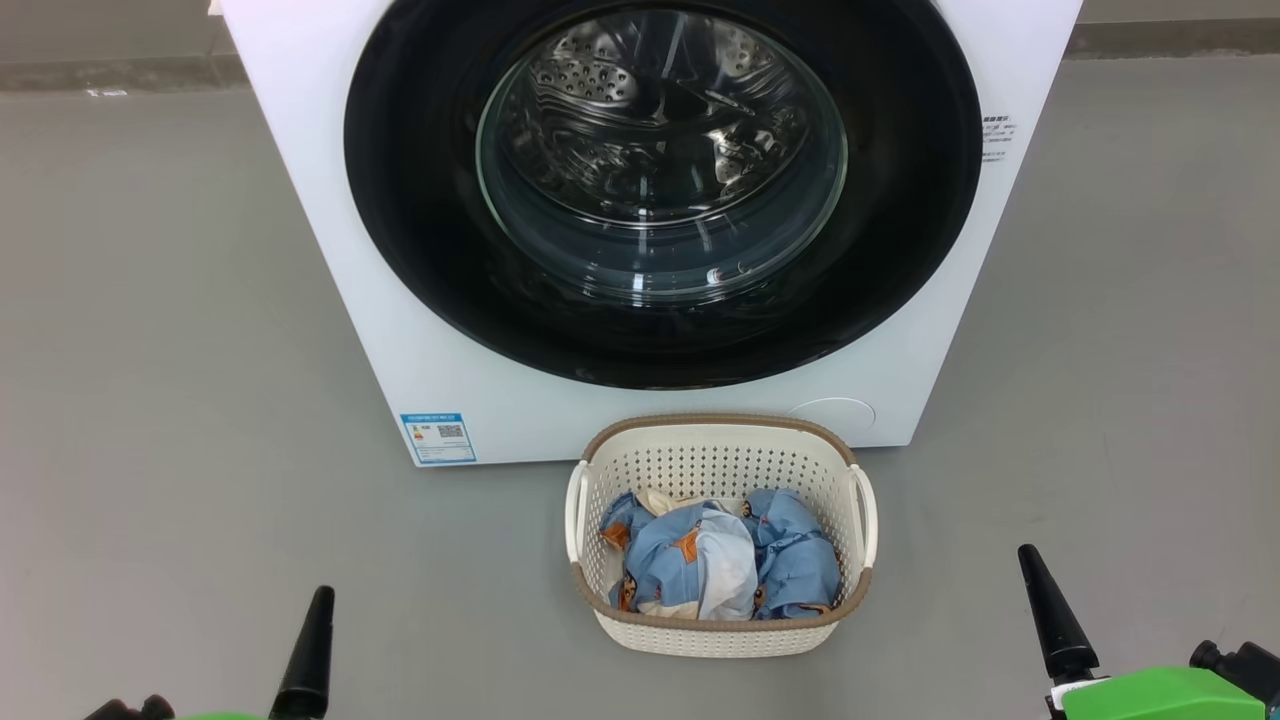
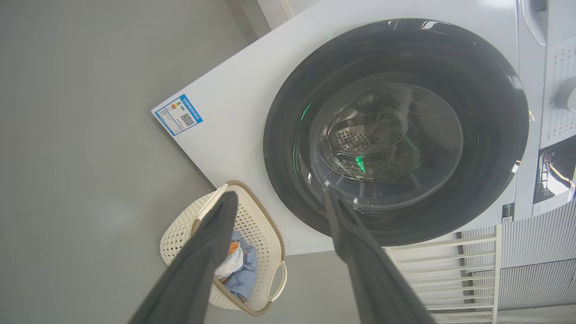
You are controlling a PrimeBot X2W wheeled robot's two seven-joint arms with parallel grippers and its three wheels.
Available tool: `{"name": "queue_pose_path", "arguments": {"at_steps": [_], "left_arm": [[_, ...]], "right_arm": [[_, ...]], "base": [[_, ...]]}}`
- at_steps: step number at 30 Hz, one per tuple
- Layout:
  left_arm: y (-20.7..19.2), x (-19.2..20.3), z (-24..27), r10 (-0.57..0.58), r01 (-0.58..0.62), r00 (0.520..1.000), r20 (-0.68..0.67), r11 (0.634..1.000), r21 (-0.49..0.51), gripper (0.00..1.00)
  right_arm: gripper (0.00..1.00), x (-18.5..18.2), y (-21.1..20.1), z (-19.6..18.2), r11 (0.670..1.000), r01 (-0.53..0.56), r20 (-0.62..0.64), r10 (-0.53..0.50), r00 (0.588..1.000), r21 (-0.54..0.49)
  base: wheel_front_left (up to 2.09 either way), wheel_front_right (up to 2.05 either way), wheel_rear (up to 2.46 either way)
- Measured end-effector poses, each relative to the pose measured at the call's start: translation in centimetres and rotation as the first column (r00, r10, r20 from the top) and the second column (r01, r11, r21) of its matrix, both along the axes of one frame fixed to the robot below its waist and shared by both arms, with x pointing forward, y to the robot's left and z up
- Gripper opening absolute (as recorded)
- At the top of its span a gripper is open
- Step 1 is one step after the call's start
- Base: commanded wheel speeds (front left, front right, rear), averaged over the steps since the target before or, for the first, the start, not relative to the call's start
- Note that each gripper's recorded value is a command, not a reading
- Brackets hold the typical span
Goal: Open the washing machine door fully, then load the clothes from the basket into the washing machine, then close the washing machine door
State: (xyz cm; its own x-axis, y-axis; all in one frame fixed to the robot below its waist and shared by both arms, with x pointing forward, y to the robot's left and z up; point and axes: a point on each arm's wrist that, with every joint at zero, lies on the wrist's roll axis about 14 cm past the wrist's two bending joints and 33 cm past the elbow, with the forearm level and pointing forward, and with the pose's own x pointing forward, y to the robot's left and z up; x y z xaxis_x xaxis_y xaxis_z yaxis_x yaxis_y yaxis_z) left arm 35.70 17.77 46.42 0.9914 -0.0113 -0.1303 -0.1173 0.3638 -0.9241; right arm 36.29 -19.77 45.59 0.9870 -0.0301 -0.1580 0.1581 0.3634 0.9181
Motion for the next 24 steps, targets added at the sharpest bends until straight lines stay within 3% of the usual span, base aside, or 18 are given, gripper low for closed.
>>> {"name": "queue_pose_path", "arguments": {"at_steps": [4, 5, 24], "left_arm": [[-0.1, 0.0, 0.3, -0.008, 0.007, 1.000, 0.012, 0.998, 0.057, 1.00], [-0.4, -0.2, 0.5, -0.031, 0.027, 0.999, 0.023, 0.983, 0.180, 1.00], [-1.0, -0.1, 1.6, -0.083, 0.047, 0.994, 0.069, 0.908, 0.416, 1.00]], "right_arm": [[1.00, -0.1, 0.1, -0.1, 0.998, -0.012, -0.003, 0.012, 1.000, -0.056], [1.00, -0.3, 0.0, -0.3, 0.981, -0.034, -0.011, 0.033, 0.999, -0.189], [1.00, -0.3, -0.2, 0.0, 0.913, -0.057, -0.004, 0.060, 0.998, -0.403]], "base": [[0.00, 0.00, 0.00], [0.00, 0.00, 0.00], [0.00, 0.00, 0.00]]}}
